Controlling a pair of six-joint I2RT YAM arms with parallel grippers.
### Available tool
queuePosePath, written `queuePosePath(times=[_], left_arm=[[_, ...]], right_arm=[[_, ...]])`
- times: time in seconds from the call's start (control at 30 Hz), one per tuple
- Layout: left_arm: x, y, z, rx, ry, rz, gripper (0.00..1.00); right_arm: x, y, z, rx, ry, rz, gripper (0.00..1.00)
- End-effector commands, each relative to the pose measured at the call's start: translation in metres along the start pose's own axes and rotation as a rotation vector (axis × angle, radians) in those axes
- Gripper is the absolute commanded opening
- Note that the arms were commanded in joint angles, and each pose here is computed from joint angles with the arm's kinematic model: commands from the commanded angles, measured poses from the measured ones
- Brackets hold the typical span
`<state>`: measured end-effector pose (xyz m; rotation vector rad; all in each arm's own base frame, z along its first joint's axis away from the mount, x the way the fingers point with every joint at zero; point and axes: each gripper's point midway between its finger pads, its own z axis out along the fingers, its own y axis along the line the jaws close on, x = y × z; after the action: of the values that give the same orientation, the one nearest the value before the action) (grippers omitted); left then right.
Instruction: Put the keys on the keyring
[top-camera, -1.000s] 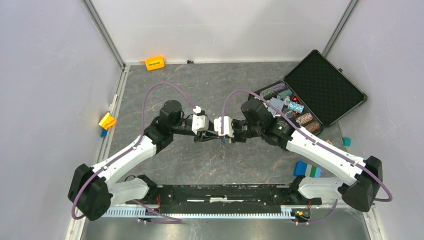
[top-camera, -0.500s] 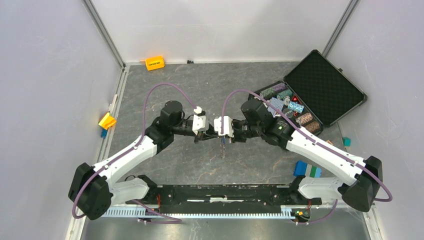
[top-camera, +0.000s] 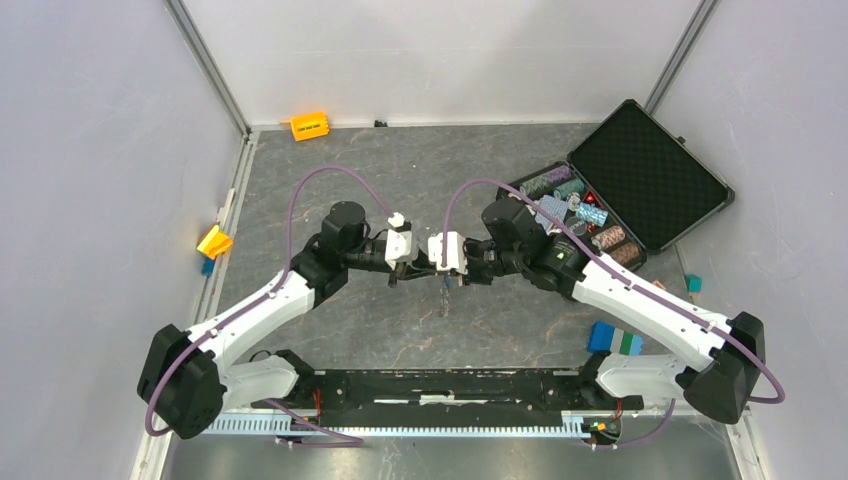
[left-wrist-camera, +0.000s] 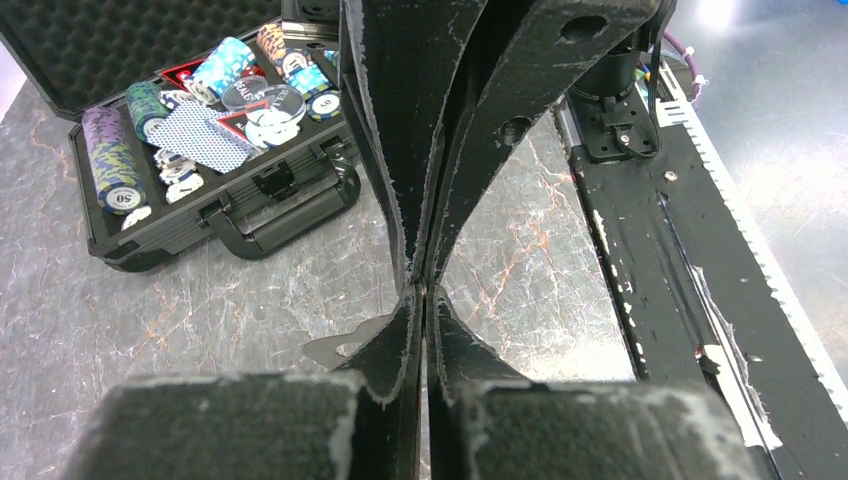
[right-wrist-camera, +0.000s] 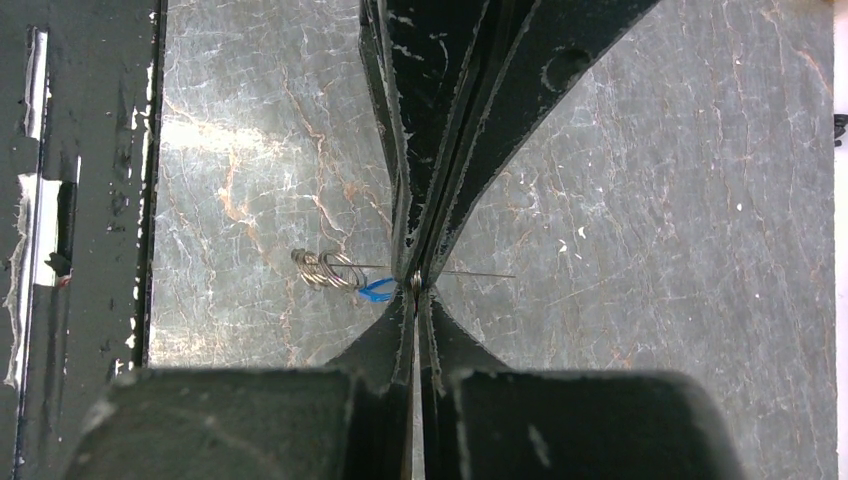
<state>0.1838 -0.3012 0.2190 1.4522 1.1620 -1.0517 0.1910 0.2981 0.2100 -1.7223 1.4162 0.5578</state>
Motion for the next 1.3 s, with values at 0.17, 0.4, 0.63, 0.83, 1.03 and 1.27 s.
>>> queuePosePath(times=[0.17,0.4,0.63,0.83,1.03,1.27], left_arm=[[-0.023,-0.009,-0.003,0.007,-0.097,0.032,0.02],[-0.029,-0.019,-0.005,0.045,-0.135,0.04,0.02],[-0.032,-0.023,-0.007,0.051,-0.153,0.044,0.02],[-0.032,-0.024,-0.007,0.054,-0.155,0.043,0.02],[-0.033,-0.028,-0.008,0.068,-0.161,0.045,0.02],[-0.036,-0.033,-0.01,0.087,-0.174,0.046,0.02]], right_arm=[[-0.021,-0.008,-0.01,0.04,-0.102,-0.016,0.32],[-0.023,0.006,-0.023,-0.066,-0.223,-0.005,0.54],[-0.029,0.022,-0.024,-0.176,-0.303,0.004,0.48],[-0.027,0.024,-0.018,-0.214,-0.306,0.031,0.35],[-0.02,0.022,-0.012,-0.209,-0.289,0.042,0.26],[-0.015,0.019,-0.01,-0.196,-0.269,0.059,0.16]])
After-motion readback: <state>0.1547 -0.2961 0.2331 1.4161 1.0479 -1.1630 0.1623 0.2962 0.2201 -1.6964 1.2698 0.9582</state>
